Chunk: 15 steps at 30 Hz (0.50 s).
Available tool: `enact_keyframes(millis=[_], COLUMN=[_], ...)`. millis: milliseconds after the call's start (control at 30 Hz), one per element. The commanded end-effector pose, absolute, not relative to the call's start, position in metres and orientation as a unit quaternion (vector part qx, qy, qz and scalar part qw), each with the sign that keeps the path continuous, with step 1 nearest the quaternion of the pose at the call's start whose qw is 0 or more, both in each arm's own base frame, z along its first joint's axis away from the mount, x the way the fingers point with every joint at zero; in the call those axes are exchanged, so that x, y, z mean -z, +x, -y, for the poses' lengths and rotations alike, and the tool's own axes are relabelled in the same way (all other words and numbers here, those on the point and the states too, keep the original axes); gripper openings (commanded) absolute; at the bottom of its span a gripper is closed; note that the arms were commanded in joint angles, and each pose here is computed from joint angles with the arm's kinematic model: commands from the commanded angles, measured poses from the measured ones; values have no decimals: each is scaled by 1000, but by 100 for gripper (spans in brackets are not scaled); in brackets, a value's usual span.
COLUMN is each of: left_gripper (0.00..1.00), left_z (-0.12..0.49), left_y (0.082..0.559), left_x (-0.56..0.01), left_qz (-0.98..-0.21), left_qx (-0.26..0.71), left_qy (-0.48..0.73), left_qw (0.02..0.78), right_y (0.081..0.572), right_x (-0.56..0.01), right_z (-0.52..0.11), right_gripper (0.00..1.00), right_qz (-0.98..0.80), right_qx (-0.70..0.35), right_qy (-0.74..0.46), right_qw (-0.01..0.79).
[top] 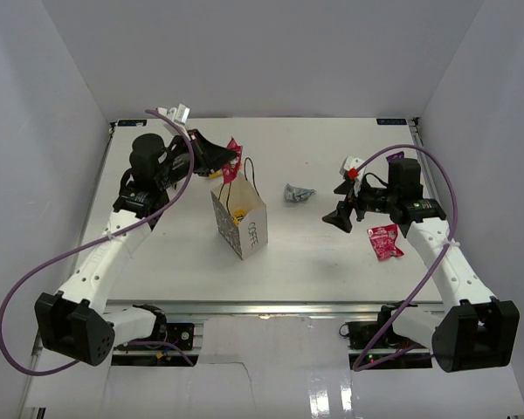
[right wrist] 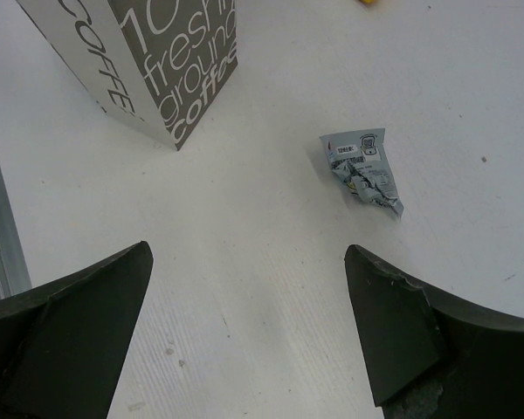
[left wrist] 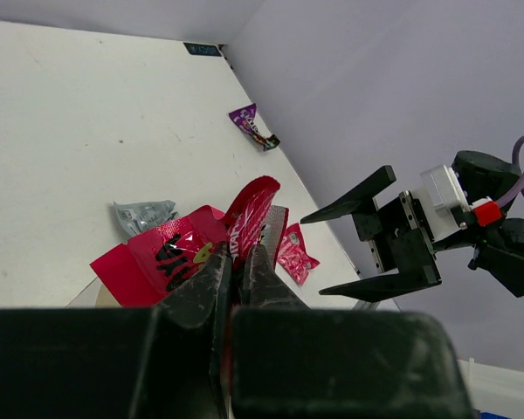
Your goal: Place the snacks into the paper bag
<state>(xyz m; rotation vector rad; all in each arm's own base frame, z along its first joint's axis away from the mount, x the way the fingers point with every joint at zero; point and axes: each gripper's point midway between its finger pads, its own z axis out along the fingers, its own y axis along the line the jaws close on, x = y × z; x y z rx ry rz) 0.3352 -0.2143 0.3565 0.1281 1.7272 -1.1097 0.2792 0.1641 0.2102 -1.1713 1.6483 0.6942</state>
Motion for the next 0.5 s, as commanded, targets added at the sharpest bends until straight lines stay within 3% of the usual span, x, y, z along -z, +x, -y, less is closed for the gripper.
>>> enact_keyframes(millis=[0,300,467], left_gripper=[3,5,6], left_z=[226,232,230], left_y=[328,317,316], left_x=[-386,-363,-381], left_qz=[-687,-698,-681], left_qx=[484,491,493], left_qy=[79,74,78], left_qw=[537,517,535], right_y=[277,279,279], right_x=[-213,-204,-202], right_z=[-161,-157,-157], right_gripper=[96,97,97], right_qz=[-673,-679,-681], right_qx=[-277,-270,-271], right_qy=[-483,-484,-484], right_qw=[488,481,479])
